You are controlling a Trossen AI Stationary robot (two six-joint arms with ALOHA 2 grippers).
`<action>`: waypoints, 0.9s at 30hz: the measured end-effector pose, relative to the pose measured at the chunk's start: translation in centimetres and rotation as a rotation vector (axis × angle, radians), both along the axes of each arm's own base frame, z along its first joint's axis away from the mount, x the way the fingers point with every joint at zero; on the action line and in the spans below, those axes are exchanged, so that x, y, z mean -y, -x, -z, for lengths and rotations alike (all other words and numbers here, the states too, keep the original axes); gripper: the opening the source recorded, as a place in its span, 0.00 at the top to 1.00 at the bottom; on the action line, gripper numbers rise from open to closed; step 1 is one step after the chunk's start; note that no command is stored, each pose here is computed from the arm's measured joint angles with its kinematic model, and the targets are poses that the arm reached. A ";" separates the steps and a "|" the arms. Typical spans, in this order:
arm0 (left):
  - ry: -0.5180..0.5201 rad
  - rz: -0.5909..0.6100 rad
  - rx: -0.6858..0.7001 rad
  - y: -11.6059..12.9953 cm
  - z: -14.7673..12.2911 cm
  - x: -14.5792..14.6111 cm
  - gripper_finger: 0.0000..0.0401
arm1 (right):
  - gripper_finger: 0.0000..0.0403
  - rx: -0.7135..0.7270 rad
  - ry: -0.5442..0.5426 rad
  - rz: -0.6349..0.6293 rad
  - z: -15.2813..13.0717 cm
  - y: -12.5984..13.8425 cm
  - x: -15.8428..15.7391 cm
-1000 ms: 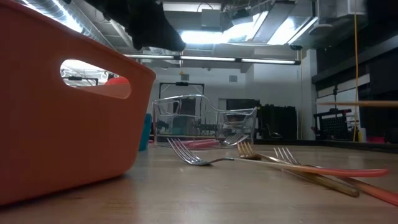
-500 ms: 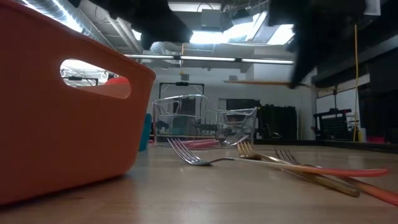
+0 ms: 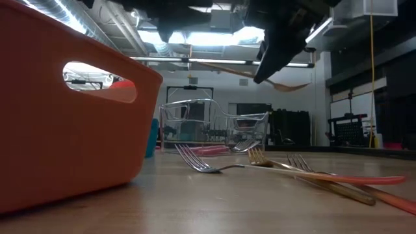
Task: Sort silverware by color (type)
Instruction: Put the gold fork into the orange bin
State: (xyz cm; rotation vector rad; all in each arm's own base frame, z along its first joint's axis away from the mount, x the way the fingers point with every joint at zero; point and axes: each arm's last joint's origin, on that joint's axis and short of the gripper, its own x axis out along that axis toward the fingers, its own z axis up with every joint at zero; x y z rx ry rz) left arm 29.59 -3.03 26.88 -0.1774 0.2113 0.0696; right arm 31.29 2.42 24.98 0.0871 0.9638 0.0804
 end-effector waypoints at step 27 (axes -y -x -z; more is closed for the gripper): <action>-0.014 -0.016 -0.010 -7.2 5.1 1.1 0.63 | 1.00 -0.094 -0.212 0.002 0.3 0.6 1.4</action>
